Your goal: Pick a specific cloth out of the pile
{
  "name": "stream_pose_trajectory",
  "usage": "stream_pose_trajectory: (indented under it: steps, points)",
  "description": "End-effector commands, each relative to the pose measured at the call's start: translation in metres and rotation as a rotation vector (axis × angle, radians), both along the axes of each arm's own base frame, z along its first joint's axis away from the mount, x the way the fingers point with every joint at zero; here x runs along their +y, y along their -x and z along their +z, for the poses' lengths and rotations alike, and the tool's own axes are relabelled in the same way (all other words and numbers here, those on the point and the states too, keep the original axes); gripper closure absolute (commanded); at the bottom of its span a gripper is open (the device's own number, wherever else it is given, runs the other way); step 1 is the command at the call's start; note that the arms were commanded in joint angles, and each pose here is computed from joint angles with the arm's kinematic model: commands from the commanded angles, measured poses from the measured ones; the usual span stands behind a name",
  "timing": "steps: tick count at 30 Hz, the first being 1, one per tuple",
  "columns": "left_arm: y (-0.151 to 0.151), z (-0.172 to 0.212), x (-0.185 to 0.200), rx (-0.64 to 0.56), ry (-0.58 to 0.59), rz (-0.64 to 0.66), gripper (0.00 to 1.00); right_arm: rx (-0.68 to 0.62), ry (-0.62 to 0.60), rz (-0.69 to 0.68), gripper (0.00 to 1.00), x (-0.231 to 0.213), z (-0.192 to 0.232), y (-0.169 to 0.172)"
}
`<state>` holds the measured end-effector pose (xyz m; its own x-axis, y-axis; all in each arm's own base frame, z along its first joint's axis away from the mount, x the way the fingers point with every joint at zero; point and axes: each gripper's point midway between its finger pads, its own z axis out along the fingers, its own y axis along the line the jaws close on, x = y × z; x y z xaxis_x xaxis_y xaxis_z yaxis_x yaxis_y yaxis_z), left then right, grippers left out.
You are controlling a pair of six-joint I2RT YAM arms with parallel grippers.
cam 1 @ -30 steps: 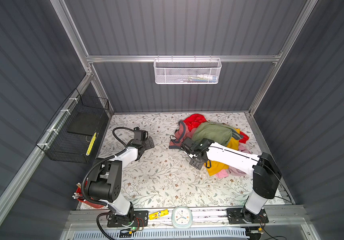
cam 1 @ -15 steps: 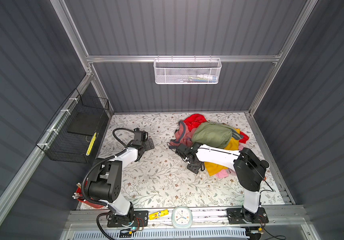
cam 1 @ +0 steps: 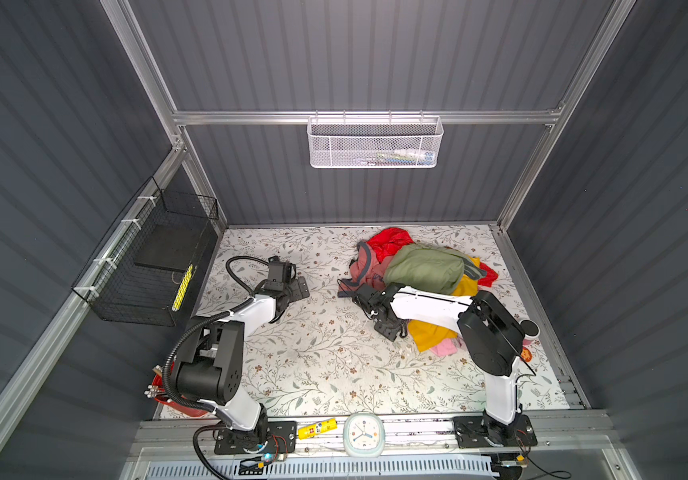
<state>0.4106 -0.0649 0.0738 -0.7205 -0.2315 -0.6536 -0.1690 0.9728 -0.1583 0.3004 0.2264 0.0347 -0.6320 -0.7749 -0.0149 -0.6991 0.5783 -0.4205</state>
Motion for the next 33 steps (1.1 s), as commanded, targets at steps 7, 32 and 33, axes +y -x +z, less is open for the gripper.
stream_pose_trajectory:
  steps: [7,32,33]
  points:
    - [0.000,0.003,-0.004,0.004,0.010,-0.018,0.00,0.028,0.031,-0.032,0.66,-0.020,-0.023,-0.007]
    - [-0.011,0.011,-0.040,0.002,-0.031,-0.140,0.00,-0.313,-0.296,-0.129,1.00,-0.015,0.170,-0.033]
    - [-0.012,0.012,-0.043,-0.001,-0.032,-0.148,0.00,-0.331,-0.326,-0.140,1.00,-0.016,0.182,-0.035]
